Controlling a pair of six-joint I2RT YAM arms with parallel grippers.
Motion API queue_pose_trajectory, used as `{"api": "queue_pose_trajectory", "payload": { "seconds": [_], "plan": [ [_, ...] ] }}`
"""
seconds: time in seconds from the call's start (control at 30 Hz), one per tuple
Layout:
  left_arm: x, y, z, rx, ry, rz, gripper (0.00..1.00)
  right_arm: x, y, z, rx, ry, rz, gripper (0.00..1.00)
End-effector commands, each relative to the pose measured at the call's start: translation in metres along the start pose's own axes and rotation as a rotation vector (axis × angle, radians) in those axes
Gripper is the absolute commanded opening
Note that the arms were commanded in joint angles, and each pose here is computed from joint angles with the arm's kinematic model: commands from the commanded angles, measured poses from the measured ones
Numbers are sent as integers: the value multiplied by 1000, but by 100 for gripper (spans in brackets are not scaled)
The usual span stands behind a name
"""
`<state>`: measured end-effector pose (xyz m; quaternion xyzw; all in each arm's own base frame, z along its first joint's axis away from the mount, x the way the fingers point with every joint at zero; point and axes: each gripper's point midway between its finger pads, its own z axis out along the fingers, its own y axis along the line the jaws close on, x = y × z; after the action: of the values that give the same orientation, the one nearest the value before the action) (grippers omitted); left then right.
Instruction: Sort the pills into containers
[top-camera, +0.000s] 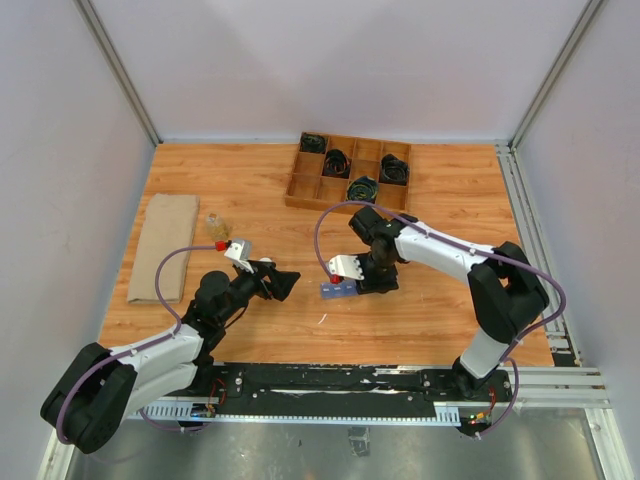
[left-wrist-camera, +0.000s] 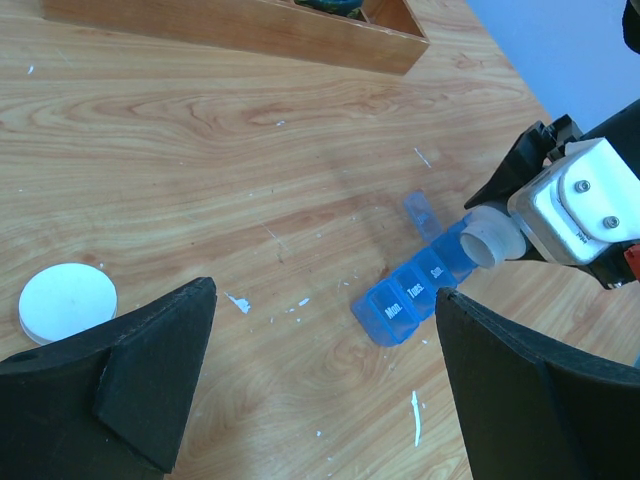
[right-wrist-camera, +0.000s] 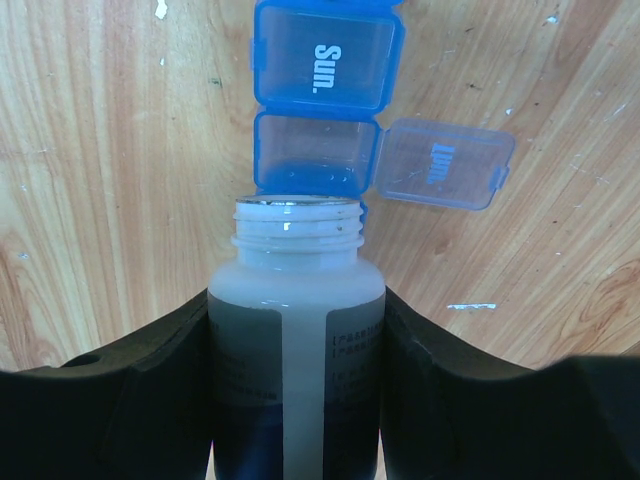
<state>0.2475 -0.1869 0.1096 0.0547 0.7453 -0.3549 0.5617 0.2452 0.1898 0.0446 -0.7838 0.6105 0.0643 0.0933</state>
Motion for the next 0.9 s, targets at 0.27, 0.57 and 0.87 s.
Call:
{"api": "queue_pose_trajectory", "payload": {
  "seconds": [0.27, 0.57, 0.87],
  "plan": [
    [-19, -8, 5, 29, -55, 25, 95, -4, 0, -4, -20, 44, -7, 4],
    [-19, -8, 5, 29, -55, 26, 95, -4, -1, -5, -18, 63, -1, 4],
    [-19, -8, 4, 29, -55, 25, 95, -5, -2, -6, -17, 79, -1, 4]
  ]
}}
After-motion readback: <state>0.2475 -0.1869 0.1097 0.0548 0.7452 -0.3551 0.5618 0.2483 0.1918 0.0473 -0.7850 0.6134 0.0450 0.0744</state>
